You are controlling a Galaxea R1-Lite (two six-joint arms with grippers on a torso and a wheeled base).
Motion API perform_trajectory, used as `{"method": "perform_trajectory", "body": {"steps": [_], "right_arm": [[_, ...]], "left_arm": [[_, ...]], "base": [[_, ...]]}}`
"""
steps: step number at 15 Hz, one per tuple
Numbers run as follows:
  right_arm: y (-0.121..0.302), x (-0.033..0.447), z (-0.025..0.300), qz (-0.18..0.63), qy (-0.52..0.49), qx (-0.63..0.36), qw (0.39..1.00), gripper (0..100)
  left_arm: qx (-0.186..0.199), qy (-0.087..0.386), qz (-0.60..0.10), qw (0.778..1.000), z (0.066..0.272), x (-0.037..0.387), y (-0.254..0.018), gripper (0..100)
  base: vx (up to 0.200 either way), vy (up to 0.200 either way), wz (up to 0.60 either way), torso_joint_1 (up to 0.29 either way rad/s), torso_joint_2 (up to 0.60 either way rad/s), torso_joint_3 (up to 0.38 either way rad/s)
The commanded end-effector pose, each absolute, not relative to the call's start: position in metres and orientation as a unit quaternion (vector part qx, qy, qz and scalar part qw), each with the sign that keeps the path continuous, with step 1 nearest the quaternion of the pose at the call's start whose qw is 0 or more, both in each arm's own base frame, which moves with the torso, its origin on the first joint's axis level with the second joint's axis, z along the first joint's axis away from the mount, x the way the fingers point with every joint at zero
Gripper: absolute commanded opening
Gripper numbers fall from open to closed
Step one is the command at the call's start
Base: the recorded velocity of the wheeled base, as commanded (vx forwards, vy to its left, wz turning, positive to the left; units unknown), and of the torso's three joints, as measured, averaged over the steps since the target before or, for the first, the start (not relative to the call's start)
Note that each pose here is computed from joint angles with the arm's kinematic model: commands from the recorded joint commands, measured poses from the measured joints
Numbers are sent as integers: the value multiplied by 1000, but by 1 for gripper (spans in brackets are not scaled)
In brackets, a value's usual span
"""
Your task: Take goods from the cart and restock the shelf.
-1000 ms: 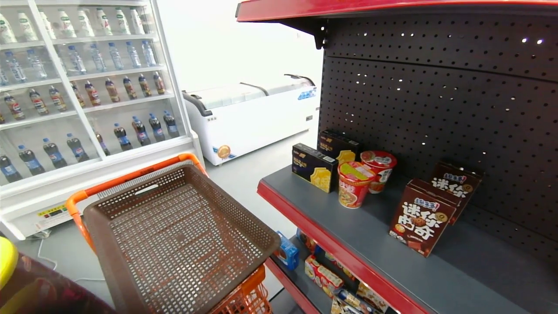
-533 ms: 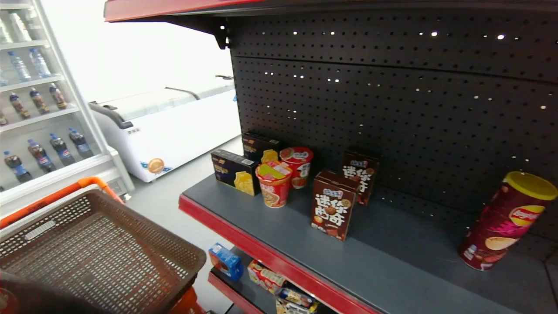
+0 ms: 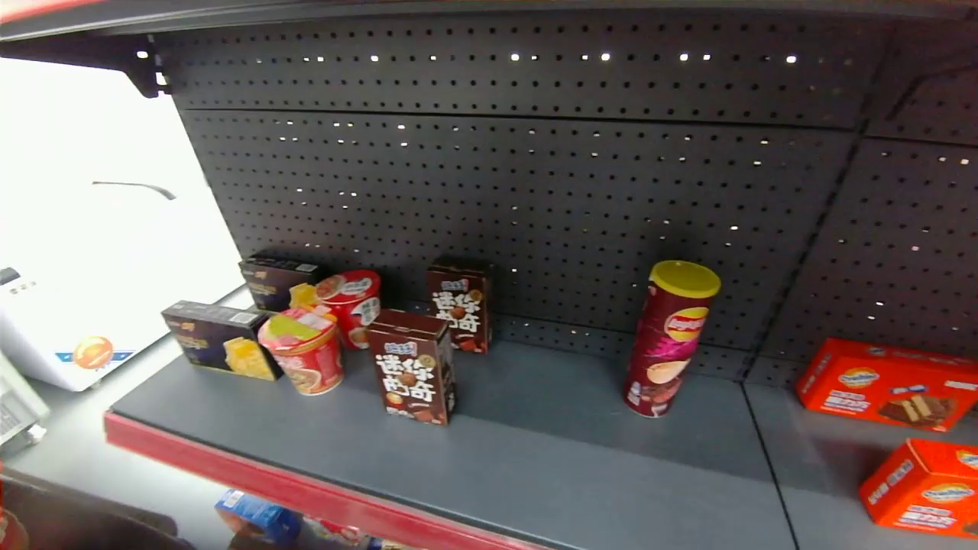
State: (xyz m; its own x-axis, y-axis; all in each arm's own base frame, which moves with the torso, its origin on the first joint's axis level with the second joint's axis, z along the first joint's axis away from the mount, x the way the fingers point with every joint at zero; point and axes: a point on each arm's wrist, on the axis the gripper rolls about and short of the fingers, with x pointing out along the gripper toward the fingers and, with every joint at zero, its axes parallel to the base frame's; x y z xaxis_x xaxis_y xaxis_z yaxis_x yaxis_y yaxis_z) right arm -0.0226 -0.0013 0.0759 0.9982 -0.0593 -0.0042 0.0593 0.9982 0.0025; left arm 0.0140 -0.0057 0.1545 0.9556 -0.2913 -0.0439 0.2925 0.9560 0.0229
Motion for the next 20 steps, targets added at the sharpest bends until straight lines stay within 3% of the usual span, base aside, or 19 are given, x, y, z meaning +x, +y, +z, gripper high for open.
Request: {"method": "perform_trajectory", "body": {"steps": [1,4,20], "right_arm": [[-1,-23,76,-30,2,1,1000,100],[-1,-23,76,-30,2,1,1000,100],[-1,-23,76,-30,2,1,1000,100]], "left_arm": [[13,25,-147,989,153,15,-6,0],[2,27,-147,989,152,15,-6,0],[-5,47,-143,989,139,1,-4,0]], "base": [[0,0,-600,2,-2,2],[0,0,-600,2,-2,2],[0,0,0,0,0,0]]}}
